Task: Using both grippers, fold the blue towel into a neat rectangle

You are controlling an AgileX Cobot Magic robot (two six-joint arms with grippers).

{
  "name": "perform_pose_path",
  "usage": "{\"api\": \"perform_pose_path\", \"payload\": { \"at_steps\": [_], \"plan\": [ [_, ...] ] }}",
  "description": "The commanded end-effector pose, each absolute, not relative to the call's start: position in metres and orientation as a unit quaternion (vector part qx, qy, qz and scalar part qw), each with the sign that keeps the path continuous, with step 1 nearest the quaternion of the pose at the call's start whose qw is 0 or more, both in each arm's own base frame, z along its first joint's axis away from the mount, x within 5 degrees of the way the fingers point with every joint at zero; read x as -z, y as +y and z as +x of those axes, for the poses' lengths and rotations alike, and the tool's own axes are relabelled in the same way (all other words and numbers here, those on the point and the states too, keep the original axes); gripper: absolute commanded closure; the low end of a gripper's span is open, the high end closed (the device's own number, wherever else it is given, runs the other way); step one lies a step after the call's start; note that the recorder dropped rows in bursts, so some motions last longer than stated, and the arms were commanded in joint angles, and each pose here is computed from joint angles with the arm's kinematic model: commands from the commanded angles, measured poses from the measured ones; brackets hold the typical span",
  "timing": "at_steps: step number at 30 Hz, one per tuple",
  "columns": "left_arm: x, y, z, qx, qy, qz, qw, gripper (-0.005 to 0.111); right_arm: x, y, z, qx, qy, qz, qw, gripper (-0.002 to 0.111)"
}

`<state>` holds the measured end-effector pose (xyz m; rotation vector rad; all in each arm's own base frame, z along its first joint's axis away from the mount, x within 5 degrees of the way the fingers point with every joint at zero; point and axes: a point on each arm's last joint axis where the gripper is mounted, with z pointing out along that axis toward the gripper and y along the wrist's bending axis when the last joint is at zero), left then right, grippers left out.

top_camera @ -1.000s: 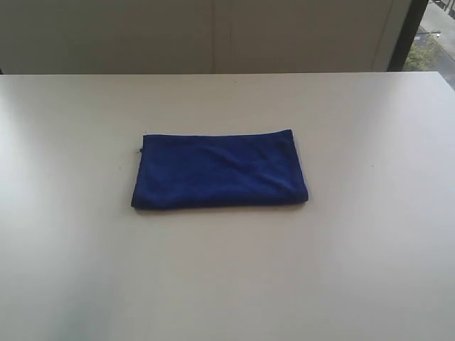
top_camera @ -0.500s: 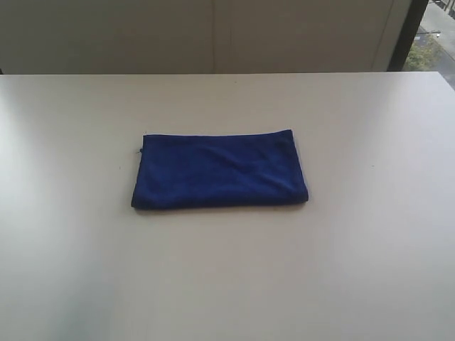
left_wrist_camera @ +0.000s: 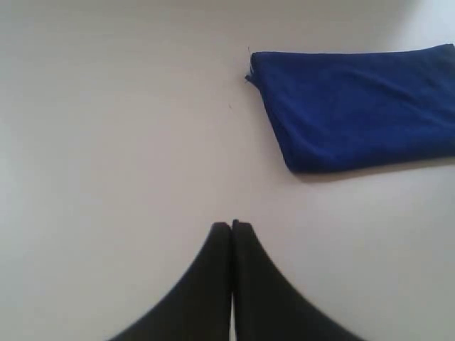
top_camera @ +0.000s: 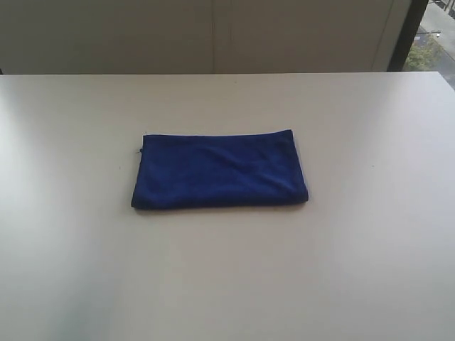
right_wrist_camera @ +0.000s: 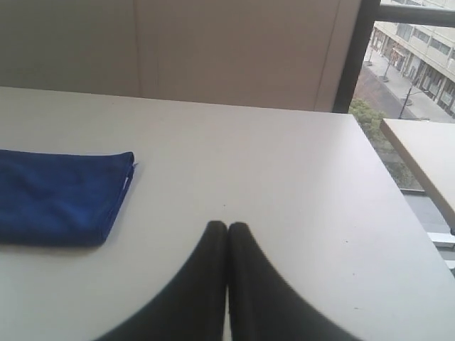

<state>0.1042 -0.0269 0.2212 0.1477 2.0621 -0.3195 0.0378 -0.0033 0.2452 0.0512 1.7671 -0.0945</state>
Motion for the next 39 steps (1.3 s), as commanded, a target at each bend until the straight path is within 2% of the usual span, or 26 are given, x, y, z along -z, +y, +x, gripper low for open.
{"api": "perform_pose_path", "payload": {
  "at_steps": [1,30,39],
  "plan": [
    [-0.221,-0.027,0.103,0.138,0.852,0.056,0.502,0.107,-0.24,-0.004,0.039,0.047,0.774,0.028,0.631,0.108],
    [-0.221,-0.027,0.103,0.138,0.852,0.056,0.502,0.107,-0.18,-0.006,0.053,0.044,0.798,0.029,0.601,0.108],
    [-0.221,-0.027,0.103,0.138,0.852,0.056,0.502,0.107,-0.182,-0.006,0.053,0.046,0.793,0.028,0.607,0.108]
  ]
}}
